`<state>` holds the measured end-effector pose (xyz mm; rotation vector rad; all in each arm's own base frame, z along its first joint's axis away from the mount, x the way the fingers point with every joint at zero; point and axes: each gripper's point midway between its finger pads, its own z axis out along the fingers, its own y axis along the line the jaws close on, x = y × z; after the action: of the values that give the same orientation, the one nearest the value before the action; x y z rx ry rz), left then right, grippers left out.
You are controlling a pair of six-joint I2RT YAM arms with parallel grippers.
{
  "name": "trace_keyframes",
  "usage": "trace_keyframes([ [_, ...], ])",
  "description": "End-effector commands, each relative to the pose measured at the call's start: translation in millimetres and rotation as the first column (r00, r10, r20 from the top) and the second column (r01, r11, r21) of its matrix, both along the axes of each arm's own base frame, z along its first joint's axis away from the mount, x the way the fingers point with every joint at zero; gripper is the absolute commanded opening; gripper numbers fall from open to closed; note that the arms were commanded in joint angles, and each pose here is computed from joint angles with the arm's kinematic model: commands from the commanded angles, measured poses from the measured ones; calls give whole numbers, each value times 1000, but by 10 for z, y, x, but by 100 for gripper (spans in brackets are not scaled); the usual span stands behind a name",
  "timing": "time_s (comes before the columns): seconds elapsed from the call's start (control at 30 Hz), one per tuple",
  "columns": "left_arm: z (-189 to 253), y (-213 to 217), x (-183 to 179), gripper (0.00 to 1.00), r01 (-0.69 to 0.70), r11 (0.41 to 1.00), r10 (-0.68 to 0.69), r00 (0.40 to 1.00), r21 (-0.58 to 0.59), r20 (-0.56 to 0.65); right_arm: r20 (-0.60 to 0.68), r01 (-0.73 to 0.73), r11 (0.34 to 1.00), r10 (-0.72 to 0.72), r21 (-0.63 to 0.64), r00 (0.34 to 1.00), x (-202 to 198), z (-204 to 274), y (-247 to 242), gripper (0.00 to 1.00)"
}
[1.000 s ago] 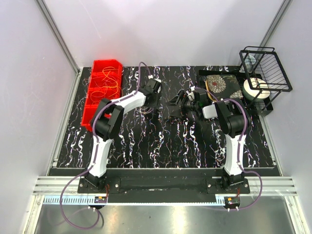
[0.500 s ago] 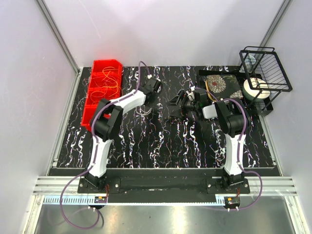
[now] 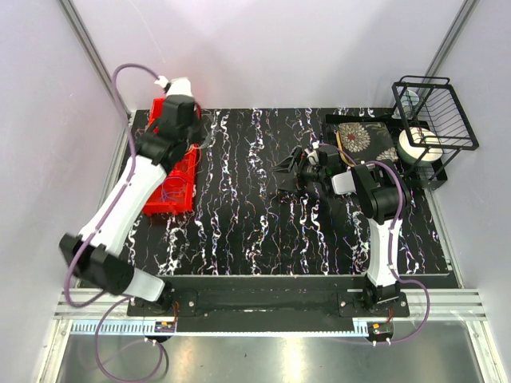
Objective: Untangle the cables
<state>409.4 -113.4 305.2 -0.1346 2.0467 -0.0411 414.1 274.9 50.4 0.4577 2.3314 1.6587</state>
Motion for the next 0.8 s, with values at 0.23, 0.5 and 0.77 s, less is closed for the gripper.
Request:
trace_keyframes([
  [0.23,-597,757,-549,0,-262,965,260,965,-36,-46,-107,22,998,-28,-54,994,-104,-419,-63,100],
  [0.5,-1043,956,-600,0,-355,935,352,933,-25,-81,-115,18,999,-22,-39,993,-114,-424,-53,100],
  [0.77,-1025,1315,-457,97,-530,846,531,847,-61,0,-105,17,999,-20,-33,994,-113,-390,-49,100],
])
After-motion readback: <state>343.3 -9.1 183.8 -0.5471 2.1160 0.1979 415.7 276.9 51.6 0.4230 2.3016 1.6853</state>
